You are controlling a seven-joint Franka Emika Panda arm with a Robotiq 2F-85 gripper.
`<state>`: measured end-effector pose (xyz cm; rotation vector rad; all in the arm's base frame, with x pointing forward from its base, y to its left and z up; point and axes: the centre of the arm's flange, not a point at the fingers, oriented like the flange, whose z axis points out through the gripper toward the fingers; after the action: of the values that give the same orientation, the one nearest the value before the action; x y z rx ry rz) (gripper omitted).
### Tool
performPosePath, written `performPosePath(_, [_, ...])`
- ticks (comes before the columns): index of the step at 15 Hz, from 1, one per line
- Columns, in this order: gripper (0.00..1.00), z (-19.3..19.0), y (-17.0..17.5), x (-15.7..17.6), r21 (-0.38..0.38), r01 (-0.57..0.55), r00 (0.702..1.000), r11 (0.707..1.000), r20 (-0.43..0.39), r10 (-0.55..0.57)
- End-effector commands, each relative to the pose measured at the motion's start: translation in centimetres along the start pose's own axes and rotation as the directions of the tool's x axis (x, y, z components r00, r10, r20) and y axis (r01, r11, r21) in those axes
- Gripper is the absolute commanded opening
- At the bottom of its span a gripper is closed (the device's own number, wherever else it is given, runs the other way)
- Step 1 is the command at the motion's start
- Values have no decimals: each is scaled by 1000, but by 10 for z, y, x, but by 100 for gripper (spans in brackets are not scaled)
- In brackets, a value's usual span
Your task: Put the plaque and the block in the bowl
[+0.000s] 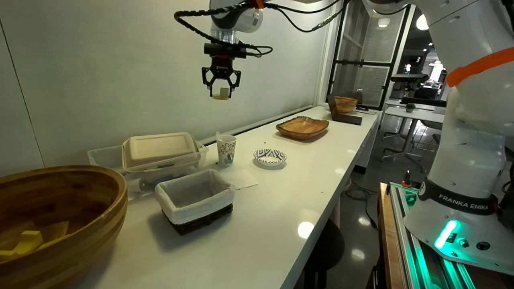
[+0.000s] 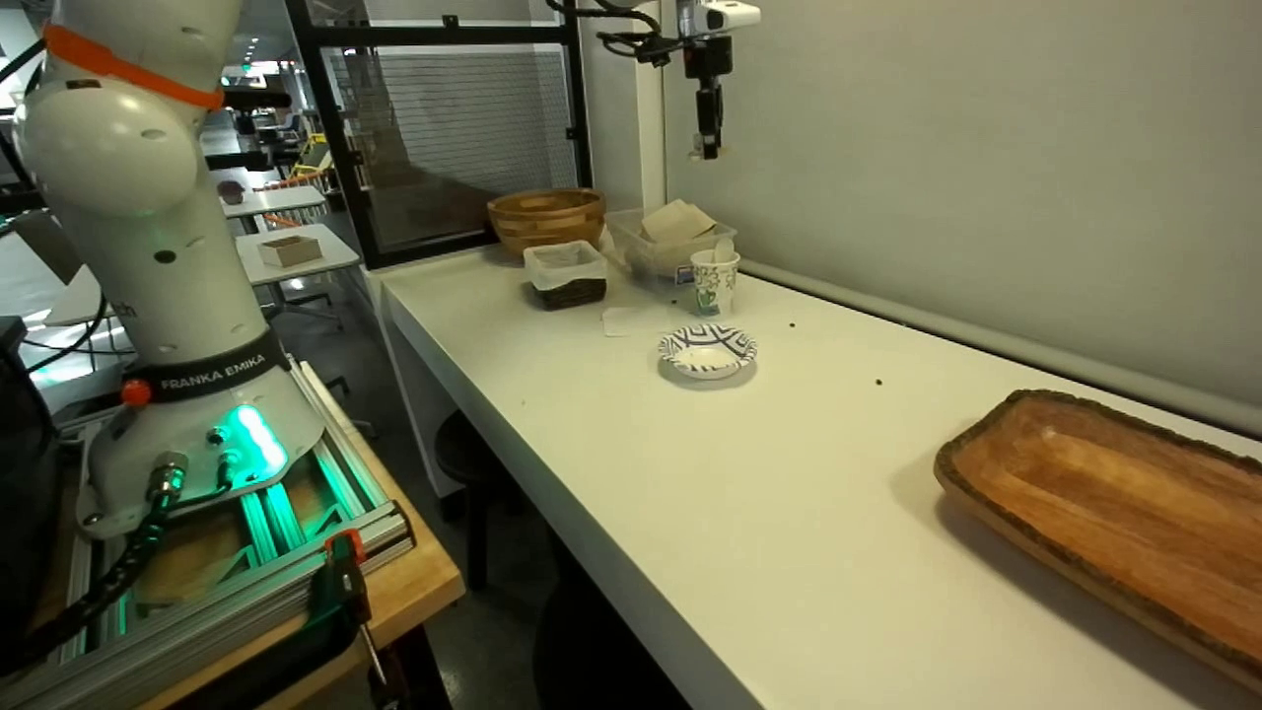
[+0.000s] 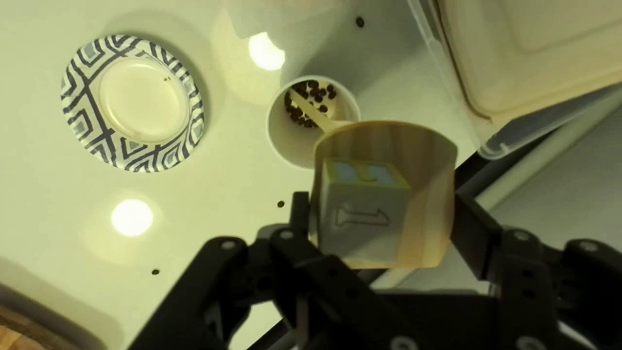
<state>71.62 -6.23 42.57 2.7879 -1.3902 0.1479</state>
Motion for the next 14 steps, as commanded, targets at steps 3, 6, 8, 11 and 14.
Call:
performPosePath(3, [47,14,-93,-26,-131,248,964,960,-66,-258])
performPosePath(6, [47,23,-136,-50,-129,355,924,926,-105,-369])
performPosePath(8, [72,24,-107,-66,-108,320,939,941,-93,-330])
performPosePath(11, [72,28,-117,-70,-108,340,930,934,-107,-351])
performPosePath(14, [72,26,-115,-64,-107,341,929,934,-112,-353])
